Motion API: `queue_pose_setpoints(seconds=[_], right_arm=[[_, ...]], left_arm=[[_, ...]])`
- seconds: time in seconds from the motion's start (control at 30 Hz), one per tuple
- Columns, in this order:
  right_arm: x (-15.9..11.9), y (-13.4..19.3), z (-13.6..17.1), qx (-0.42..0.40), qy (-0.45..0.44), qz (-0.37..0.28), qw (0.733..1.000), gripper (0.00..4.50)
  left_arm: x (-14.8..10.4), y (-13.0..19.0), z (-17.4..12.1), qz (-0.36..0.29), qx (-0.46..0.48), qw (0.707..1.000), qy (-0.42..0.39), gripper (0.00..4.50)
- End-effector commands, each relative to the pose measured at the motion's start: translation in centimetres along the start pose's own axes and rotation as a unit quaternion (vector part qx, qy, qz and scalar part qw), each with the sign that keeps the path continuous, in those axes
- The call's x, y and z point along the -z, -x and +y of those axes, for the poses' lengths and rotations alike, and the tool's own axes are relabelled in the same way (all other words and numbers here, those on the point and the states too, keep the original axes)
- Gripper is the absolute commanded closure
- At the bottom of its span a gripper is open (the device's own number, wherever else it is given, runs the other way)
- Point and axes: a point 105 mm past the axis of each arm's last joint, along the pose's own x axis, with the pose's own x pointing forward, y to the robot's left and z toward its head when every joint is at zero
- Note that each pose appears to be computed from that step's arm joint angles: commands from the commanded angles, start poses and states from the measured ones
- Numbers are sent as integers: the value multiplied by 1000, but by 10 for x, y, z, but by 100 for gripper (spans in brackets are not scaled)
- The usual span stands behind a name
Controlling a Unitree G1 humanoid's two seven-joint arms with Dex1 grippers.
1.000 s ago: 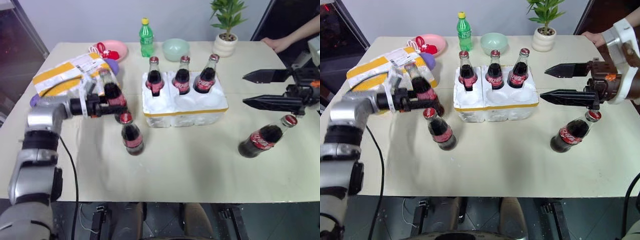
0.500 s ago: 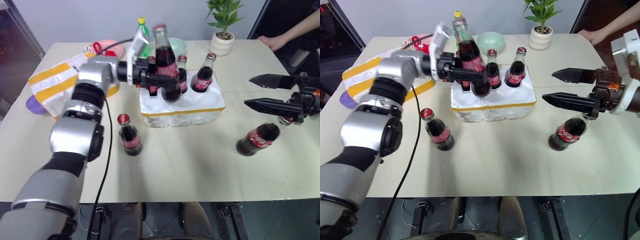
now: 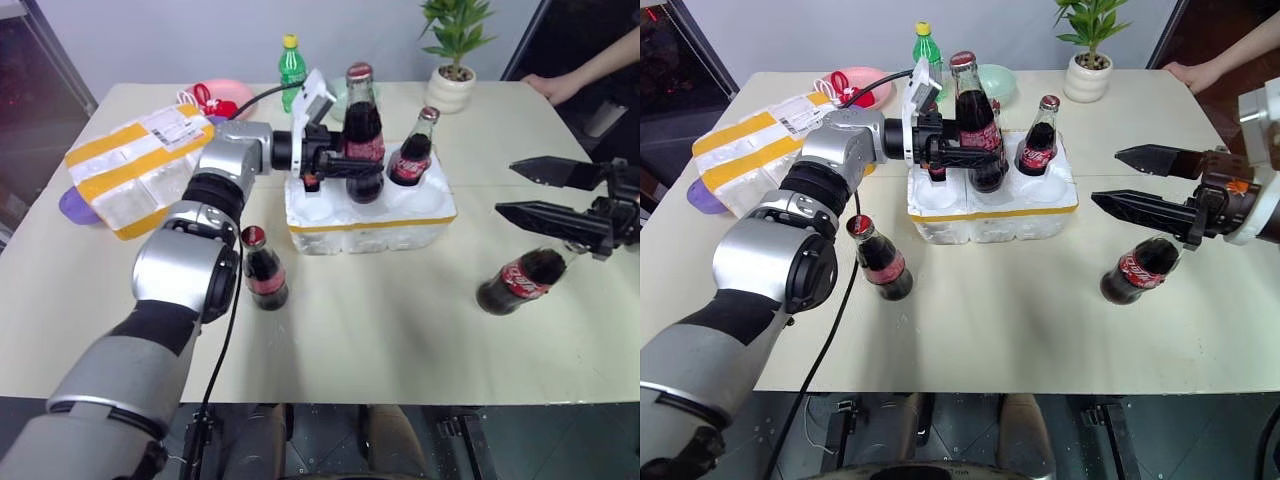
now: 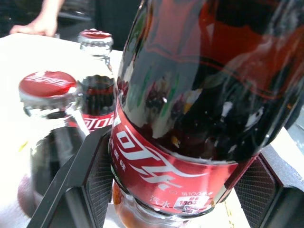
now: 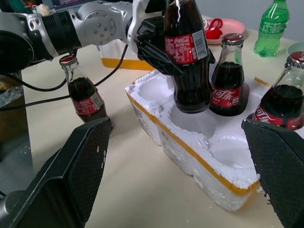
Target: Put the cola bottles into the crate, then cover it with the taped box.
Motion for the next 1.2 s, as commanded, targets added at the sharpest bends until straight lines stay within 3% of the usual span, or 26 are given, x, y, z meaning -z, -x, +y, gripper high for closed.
queue_pose_setpoints(seconds=[0.03, 0.3, 0.37, 0.43, 0.67, 0.87, 1.0, 1.2], right_arm=[[-12, 1, 3, 2, 29, -19, 999, 0], [-13, -2, -4, 9, 29, -30, 999, 0], [-14, -2, -5, 13, 31, -33, 999, 0], [-15, -2, -6, 14, 31, -35, 999, 0], [-10, -3, -7, 6, 38, -16, 999, 0], [-10, -9, -11, -10, 41, -11, 999, 0], [-8, -14, -13, -23, 39, -8, 999, 0], [-4, -18, -18, -37, 34, -6, 999, 0]], left_arm=[[-5, -3, -4, 8, 14, 1000, -27, 167], [9, 5, -8, 39, 36, 998, -21, 167], [13, 6, -8, 48, 37, 998, -23, 57], [14, 6, -8, 53, 38, 998, -22, 3], [0, 20, -6, 40, 39, 998, -34, 3], [-45, 71, -6, -10, 23, 999, -45, 3], [-62, 125, -30, -21, 11, 998, -51, 3], [-32, 197, -77, 59, -80, 995, -25, 3]])
